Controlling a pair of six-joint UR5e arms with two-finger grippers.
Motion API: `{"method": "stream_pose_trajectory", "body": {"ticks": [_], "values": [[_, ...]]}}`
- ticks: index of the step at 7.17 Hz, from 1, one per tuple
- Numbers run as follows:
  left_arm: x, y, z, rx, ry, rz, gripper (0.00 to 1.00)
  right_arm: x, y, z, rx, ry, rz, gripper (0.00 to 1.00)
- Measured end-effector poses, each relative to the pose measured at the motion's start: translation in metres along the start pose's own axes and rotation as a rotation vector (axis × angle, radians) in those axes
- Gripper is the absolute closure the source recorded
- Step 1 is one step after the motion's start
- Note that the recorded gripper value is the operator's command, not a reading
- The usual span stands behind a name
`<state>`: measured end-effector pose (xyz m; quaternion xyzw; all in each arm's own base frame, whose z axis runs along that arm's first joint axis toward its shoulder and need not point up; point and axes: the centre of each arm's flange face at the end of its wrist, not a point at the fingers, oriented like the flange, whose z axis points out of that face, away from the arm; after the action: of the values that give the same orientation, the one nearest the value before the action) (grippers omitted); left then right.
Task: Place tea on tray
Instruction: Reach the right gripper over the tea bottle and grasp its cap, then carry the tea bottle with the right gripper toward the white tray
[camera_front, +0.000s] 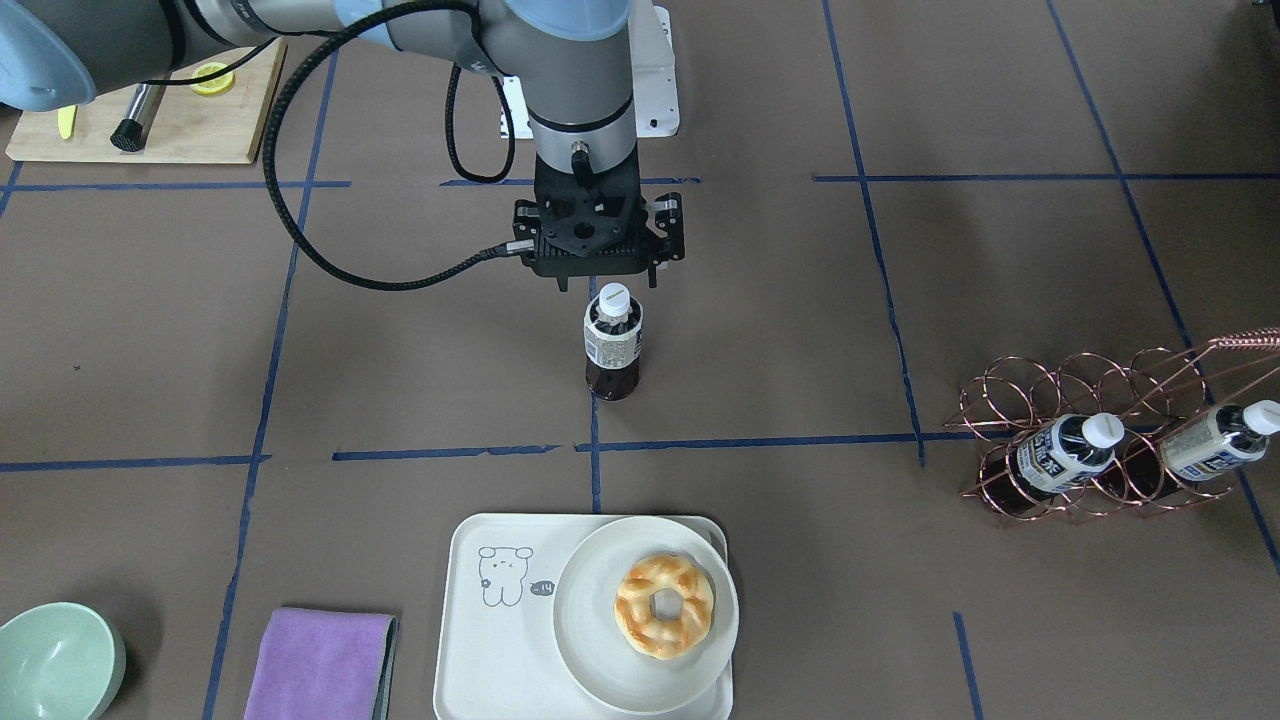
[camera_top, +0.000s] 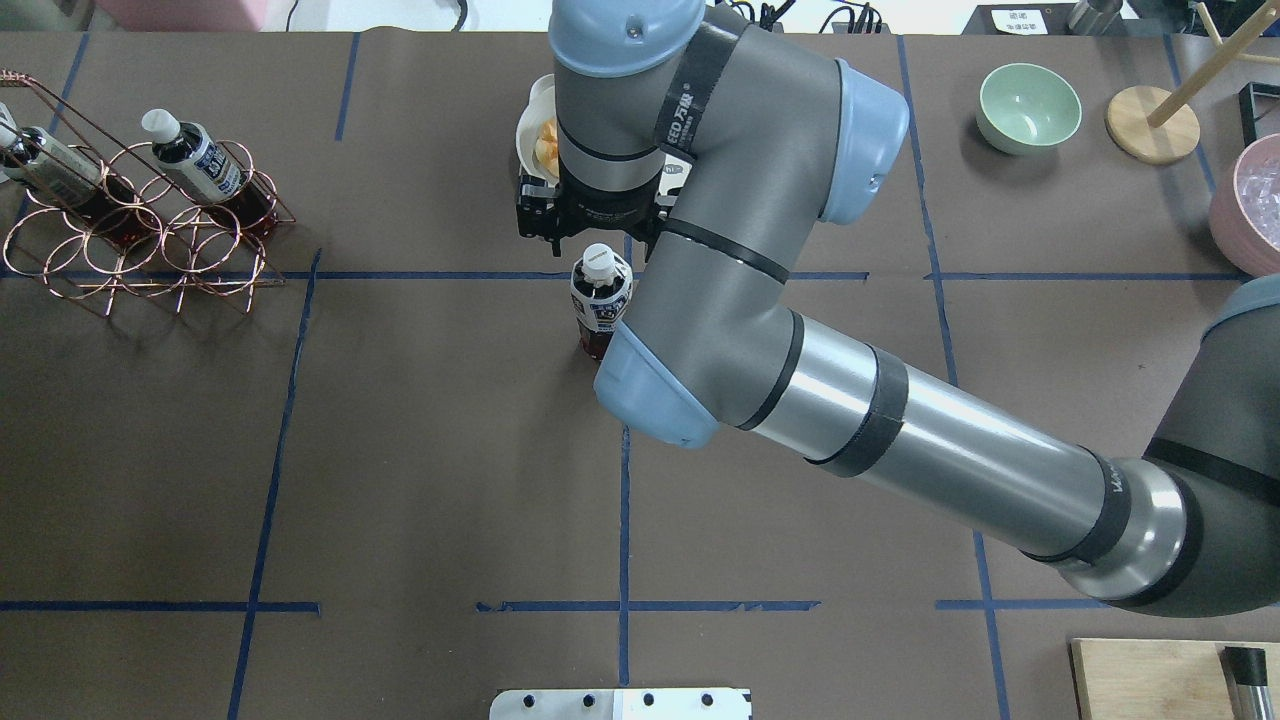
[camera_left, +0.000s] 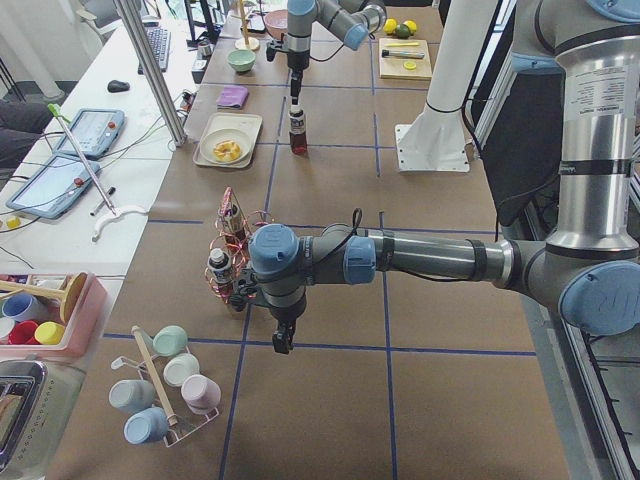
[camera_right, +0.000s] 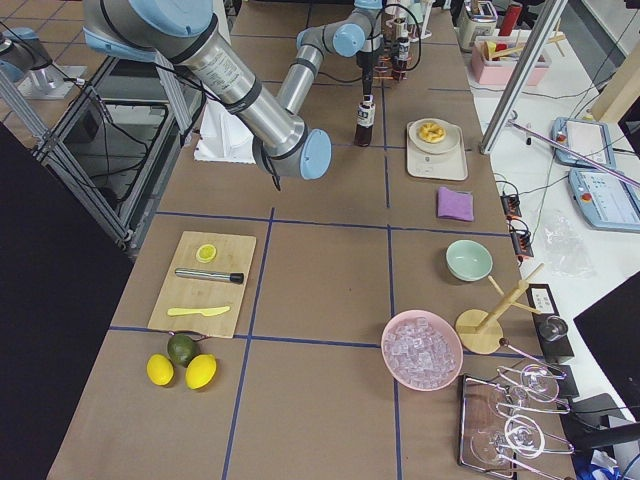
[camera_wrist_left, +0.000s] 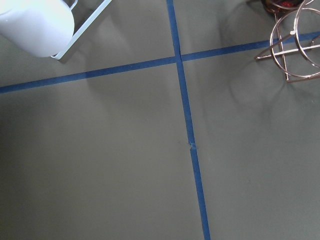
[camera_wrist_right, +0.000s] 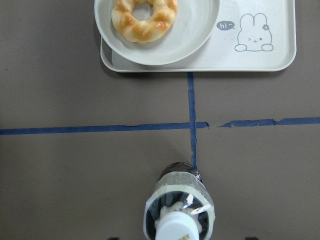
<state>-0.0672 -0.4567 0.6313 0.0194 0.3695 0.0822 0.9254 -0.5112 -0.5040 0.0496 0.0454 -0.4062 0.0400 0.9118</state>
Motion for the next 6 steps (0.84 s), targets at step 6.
{"method": "stream_pose_trajectory", "body": {"ticks": [6], "values": [[-0.001, -0.001, 0.001, -0.001, 0.0, -0.001, 0.0, -0.019, -0.008, 0.017, 0.007, 0.049, -0.006, 0.47]]}}
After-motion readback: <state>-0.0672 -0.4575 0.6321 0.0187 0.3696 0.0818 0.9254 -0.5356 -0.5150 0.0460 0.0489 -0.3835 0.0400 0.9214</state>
